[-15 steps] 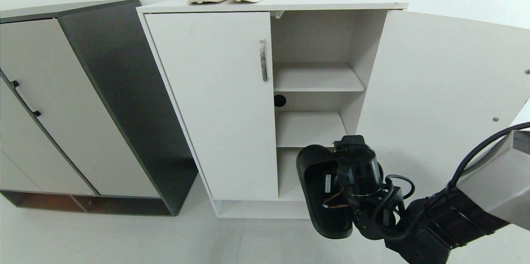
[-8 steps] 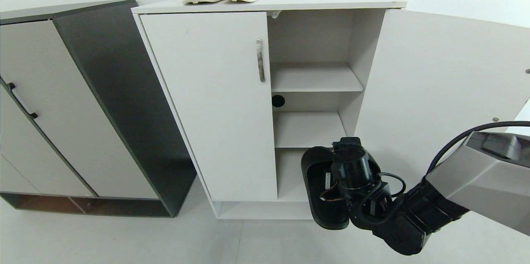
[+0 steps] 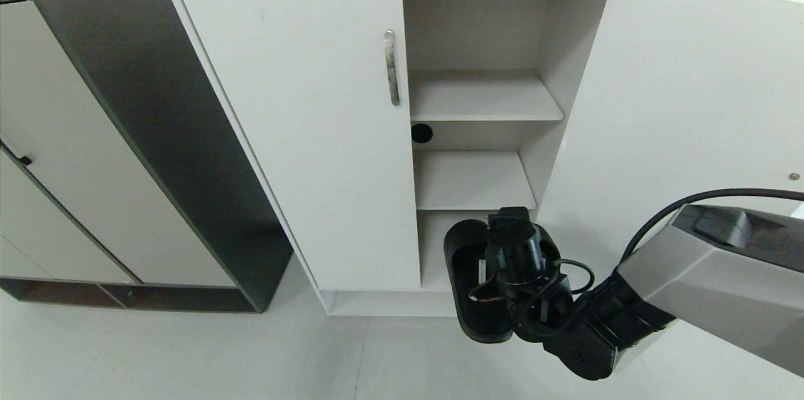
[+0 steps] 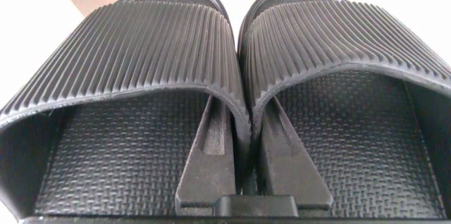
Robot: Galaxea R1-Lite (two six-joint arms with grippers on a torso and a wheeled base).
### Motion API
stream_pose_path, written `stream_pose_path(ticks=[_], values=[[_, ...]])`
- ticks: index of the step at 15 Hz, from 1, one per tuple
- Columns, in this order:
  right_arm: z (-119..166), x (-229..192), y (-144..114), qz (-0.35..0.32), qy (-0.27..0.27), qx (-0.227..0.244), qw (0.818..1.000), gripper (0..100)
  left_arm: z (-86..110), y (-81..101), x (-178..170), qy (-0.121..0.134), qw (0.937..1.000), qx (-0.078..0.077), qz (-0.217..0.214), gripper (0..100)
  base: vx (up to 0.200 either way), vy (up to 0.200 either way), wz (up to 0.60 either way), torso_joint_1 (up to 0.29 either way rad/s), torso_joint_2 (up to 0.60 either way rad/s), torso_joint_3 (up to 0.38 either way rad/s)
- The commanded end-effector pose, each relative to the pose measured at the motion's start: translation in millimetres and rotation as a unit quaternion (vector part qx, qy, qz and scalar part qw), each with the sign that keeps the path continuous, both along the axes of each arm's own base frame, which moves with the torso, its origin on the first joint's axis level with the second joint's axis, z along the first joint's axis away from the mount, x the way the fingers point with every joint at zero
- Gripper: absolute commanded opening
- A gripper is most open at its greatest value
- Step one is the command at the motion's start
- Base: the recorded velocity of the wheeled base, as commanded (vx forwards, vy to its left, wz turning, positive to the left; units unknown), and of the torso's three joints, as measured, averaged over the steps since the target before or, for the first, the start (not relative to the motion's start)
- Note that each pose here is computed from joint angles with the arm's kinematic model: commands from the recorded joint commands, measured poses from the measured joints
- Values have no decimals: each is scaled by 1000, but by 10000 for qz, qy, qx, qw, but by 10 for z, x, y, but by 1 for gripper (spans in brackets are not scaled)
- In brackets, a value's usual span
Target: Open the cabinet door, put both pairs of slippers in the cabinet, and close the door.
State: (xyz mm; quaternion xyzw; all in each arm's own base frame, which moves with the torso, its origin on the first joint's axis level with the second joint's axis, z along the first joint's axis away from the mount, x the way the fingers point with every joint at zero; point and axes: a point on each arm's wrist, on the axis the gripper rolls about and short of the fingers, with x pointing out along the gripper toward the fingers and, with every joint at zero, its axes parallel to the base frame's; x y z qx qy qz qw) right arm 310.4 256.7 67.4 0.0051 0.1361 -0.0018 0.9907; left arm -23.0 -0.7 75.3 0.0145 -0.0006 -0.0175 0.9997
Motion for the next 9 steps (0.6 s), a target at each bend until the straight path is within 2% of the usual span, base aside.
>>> stream_pose_path(ticks=[1,3,6,9], values=[[-83,26,42,16,45,-37,10000,0,1,0,2,11,10000,1,-1,0,0,0,0,12,-2,-188],[-95,50,64,27,35,-40,10000,0,1,0,2,11,10000,1,-1,0,0,0,0,5,2,-195],[-85,238,228,21,-215,-110,9997,0,1,0,2,11,10000,1,-1,0,0,0,0,1,1,-198],[-18,261,252,-86,-436,4,9990,0,1,0,2,11,10000,1,-1,0,0,0,0,-1,1,-43]])
